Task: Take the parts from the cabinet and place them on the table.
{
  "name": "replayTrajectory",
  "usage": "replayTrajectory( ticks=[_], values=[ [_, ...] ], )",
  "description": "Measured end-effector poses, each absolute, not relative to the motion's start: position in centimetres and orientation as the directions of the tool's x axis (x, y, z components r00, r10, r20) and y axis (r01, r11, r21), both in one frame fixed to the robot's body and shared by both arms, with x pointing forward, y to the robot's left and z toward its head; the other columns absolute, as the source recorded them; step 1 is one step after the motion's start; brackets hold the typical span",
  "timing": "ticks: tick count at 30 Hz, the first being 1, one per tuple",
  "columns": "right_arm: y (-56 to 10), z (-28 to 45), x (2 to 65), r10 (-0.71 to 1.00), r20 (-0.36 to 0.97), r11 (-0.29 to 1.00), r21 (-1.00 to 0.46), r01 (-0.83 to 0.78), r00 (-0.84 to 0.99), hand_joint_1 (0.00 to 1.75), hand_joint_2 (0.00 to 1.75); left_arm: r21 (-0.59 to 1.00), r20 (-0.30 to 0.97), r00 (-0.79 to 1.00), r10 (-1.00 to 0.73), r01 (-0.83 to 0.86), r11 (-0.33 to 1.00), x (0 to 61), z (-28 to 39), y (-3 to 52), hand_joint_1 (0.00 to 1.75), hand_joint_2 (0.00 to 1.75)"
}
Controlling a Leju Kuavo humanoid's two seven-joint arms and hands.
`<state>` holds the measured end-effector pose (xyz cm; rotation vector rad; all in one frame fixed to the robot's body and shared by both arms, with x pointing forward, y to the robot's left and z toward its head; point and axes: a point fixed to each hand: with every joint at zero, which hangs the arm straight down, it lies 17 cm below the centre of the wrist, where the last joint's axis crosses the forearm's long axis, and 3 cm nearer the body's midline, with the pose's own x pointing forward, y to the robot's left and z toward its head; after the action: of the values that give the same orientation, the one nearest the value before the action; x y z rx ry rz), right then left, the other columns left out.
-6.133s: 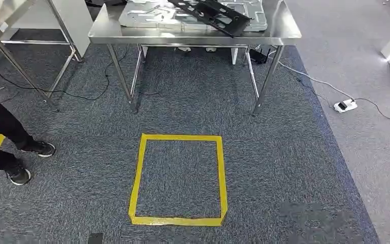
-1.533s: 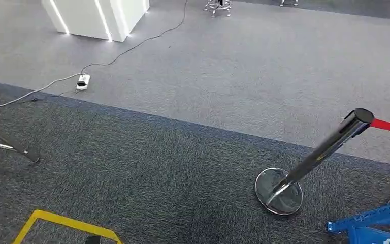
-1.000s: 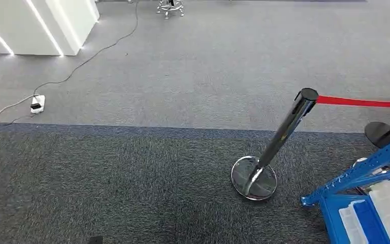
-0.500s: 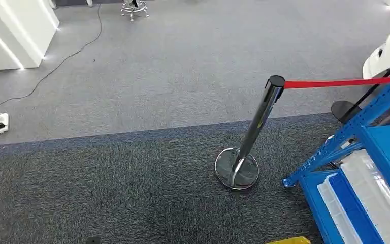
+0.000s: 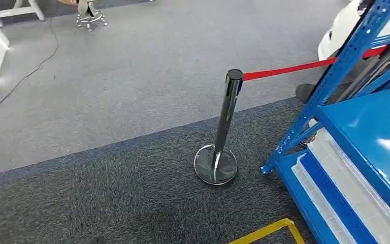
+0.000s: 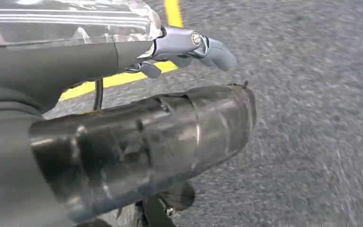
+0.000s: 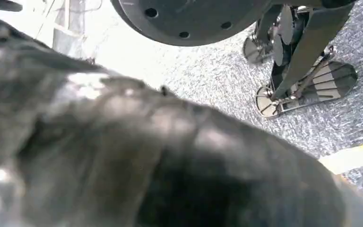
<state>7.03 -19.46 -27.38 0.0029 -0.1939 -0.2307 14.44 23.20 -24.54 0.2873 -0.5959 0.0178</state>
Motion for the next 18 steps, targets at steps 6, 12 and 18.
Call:
replayTrajectory(
  ticks=[6,12,18],
  values=[
    [-19.44,-27.47,6.29,-0.228,0.180,0.974,0.024,0.227,0.957,0.00,0.00,0.259,0.562,0.824,-0.065,-0.101,0.961,14.96,-24.41,23.08,0.00,0.00],
    [-19.38,-27.44,6.42,-0.228,0.182,0.974,0.028,0.226,0.957,0.00,0.00,0.258,0.558,0.827,-0.064,-0.100,0.961,14.62,-24.48,22.98,0.00,0.00],
    [-19.35,-27.41,6.60,-0.225,0.185,0.974,0.033,0.223,0.957,0.00,0.00,0.255,0.562,0.825,-0.062,-0.101,0.962,14.92,-24.38,22.77,0.00,0.00]
  ],
)
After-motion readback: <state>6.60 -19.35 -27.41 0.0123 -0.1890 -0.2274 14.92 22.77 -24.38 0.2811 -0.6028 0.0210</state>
